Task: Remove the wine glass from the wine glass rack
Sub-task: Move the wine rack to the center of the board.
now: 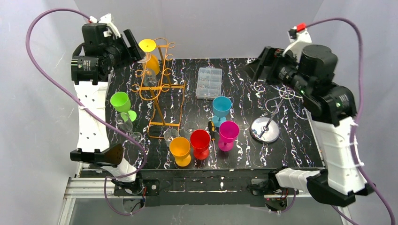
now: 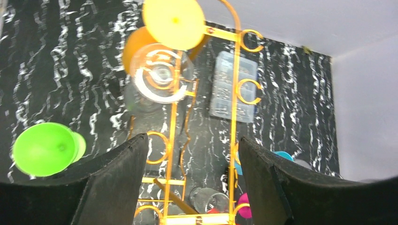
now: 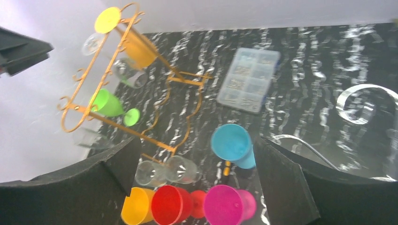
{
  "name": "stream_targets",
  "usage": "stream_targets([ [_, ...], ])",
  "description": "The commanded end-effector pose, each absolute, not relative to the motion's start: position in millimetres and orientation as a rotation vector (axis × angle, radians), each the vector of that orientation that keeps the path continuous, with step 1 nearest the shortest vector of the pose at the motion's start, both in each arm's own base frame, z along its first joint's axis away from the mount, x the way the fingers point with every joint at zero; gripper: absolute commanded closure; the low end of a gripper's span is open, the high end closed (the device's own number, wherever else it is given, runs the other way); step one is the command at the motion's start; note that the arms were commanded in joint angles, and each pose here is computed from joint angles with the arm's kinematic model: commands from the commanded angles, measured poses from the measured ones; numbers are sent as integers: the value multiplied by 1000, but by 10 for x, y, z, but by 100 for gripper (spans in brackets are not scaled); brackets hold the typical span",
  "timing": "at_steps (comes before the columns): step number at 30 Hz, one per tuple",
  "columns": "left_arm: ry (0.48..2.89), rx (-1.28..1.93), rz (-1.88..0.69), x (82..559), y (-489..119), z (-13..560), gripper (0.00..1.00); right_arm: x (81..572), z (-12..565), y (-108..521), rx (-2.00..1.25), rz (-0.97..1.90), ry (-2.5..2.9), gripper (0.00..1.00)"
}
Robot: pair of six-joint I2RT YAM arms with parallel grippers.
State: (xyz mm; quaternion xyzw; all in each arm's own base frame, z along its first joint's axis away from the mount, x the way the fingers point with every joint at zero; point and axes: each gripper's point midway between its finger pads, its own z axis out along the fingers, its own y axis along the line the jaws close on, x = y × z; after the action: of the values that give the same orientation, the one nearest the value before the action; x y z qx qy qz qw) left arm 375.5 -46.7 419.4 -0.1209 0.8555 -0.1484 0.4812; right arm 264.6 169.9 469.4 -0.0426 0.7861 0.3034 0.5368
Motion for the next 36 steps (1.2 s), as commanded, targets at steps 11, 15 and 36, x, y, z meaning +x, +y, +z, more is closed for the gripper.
stream_targets([
  [11,1998,99,-626,3275,-1495,4475,32,2388,4282,313,212,-5,1922,10],
  [15,2004,140,-659,3176,-1583,4429,32,2383,4096,216,225,-96,1969,14],
  [36,1980,206,-704,2962,-1652,4475,33,2697,3854,120,244,-286,1956,34],
])
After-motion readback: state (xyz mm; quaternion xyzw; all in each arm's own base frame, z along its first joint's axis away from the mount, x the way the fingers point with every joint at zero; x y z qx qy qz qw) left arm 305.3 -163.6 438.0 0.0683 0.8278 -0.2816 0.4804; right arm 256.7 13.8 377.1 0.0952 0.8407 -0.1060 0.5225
